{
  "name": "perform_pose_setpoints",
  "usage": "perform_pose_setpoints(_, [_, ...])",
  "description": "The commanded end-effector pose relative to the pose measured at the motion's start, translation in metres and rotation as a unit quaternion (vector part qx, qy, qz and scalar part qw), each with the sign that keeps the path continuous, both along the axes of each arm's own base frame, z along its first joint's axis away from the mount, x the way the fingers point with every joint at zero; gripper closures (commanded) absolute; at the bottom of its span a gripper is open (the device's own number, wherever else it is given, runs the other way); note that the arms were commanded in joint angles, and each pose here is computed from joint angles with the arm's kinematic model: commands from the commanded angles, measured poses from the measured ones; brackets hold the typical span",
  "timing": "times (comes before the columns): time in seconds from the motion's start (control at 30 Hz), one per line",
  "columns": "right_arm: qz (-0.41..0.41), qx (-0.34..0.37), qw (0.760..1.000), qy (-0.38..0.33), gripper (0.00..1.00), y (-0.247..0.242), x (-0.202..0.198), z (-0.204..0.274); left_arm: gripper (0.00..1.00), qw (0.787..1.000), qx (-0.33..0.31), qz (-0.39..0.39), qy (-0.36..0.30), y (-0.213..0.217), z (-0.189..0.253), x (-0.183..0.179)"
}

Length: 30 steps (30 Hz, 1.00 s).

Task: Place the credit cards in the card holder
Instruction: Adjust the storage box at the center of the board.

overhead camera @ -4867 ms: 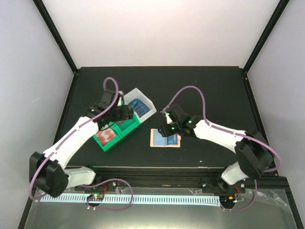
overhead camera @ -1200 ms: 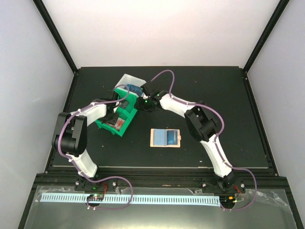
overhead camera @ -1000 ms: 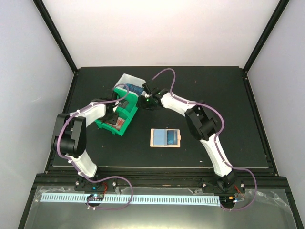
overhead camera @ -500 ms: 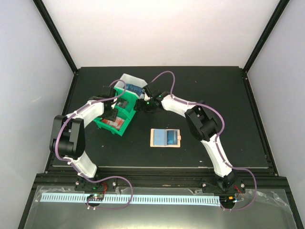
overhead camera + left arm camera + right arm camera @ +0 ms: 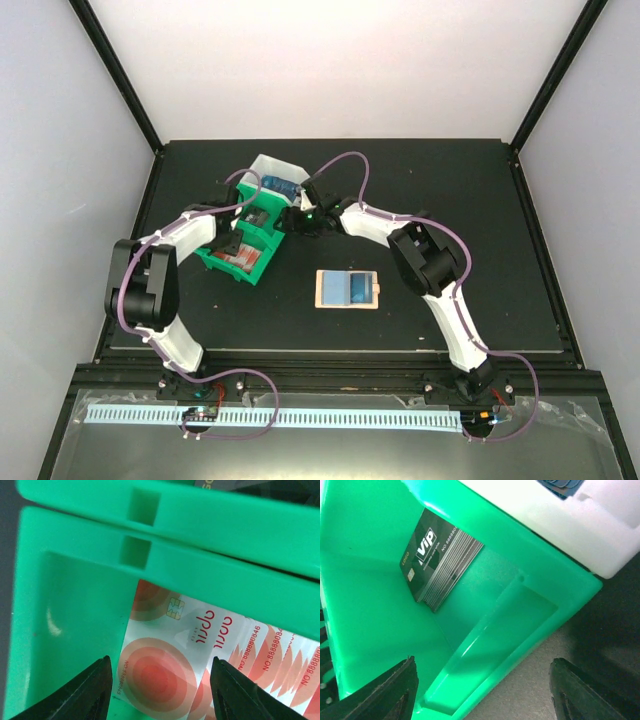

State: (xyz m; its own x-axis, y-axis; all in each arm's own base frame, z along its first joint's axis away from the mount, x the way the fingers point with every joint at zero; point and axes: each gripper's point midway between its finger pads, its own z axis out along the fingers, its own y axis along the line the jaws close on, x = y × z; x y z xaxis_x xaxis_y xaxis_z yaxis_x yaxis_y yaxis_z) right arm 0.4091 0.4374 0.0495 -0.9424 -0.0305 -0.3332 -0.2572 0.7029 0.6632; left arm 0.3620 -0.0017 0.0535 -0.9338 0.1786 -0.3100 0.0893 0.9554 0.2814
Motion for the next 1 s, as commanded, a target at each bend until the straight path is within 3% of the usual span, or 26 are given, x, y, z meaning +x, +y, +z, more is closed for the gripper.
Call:
perform_pose_setpoints(0.0, [0.002, 0.035, 0.999, -0.017, 0.27, 0.012, 0.004, 0.026, 0.44, 1.000, 0.003, -0.003, 0.006, 0.002, -0.013, 0.001])
perform_pose_setpoints(0.2, [-0.009, 0.007, 1.000, -0.001, 0.27, 0.011, 0.011, 0.004, 0.43, 1.000, -0.005, -0.012, 0.009, -0.001, -0.019, 0.001])
perform_pose_setpoints(0.43, [-0.016, -0.027, 0.999, 0.008, 0.31, 0.006, 0.013, -0.021, 0.58, 1.000, 0.025, 0.002, 0.001, 0.010, -0.020, 0.000])
perform_pose_setpoints(0.67, [-0.023, -0.047, 0.999, 0.010, 0.33, 0.000, 0.014, -0.030, 0.61, 0.999, 0.051, 0.017, 0.003, 0.020, -0.020, -0.001])
perform_pose_setpoints(0.97, [-0.034, -0.074, 0.997, 0.014, 0.36, -0.008, 0.014, -0.037, 0.65, 0.998, 0.035, 0.049, -0.012, 0.026, 0.003, 0.005])
